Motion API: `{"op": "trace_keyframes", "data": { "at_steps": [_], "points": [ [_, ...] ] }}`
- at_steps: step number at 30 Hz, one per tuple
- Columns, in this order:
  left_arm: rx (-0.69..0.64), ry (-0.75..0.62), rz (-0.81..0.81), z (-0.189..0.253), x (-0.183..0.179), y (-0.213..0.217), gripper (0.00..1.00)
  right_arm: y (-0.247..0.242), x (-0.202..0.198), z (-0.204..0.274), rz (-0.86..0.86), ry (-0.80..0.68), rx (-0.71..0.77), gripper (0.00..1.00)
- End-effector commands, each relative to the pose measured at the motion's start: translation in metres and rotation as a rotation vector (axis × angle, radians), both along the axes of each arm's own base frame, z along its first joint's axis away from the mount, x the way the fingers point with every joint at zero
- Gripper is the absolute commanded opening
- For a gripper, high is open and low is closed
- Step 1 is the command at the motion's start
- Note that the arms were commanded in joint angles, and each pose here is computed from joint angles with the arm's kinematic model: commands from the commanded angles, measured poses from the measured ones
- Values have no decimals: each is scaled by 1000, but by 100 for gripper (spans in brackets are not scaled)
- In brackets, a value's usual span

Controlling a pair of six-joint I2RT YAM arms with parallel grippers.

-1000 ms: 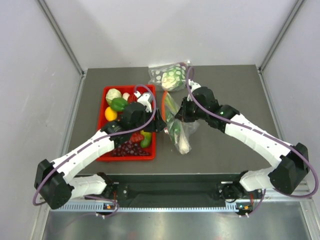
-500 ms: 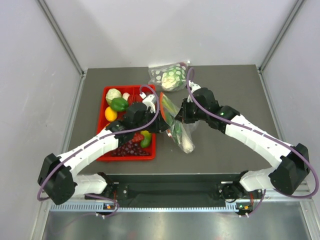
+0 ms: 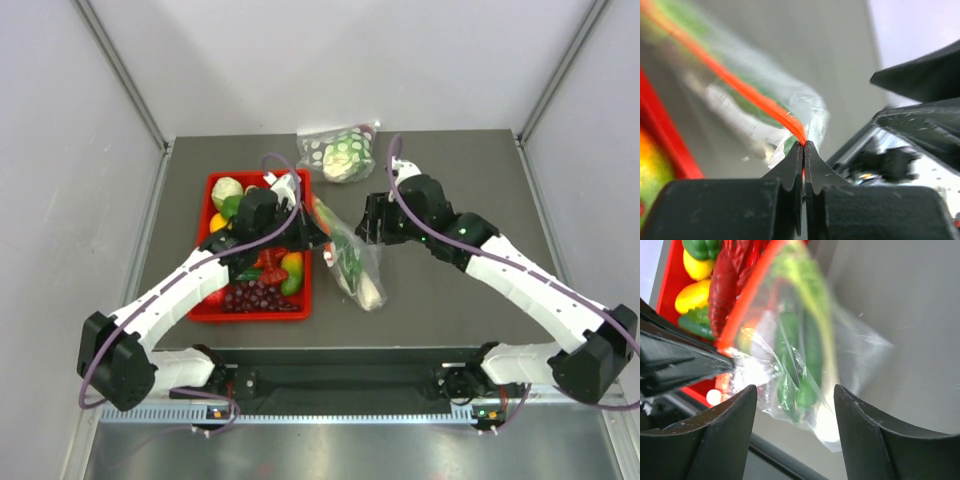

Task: Open the zip-top bag and remove the fake food

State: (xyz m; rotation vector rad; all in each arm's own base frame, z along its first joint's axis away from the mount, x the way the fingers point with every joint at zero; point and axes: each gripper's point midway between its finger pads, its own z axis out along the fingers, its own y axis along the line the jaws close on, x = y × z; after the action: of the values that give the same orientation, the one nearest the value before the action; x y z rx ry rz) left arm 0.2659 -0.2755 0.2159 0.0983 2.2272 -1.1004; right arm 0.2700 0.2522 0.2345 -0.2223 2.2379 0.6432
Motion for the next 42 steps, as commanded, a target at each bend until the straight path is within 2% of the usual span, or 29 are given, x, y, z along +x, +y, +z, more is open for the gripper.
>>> {"op": "trace_keyframes", "data": {
  "at_steps": [1,4,13,20,30,42],
  "points": [
    [-203,0,20,71,8,-15,0,-17,4,59,-29,-186,-22,64],
    [-270,80,48,86,14,-24,0,-10,-6,78,16,-259,-16,64],
    [-296,224,144,77,28,-27,0,33,-34,96,96,-448,-38,64],
    [-345,245,207,79,29,-21,0,53,-49,72,158,-466,-98,64],
    [-393,284,206,81,25,-21,0,39,-39,21,115,-472,-260,63],
    [-448,321,206,85,17,-21,0,48,-27,7,84,-544,-211,55]
  ]
}}
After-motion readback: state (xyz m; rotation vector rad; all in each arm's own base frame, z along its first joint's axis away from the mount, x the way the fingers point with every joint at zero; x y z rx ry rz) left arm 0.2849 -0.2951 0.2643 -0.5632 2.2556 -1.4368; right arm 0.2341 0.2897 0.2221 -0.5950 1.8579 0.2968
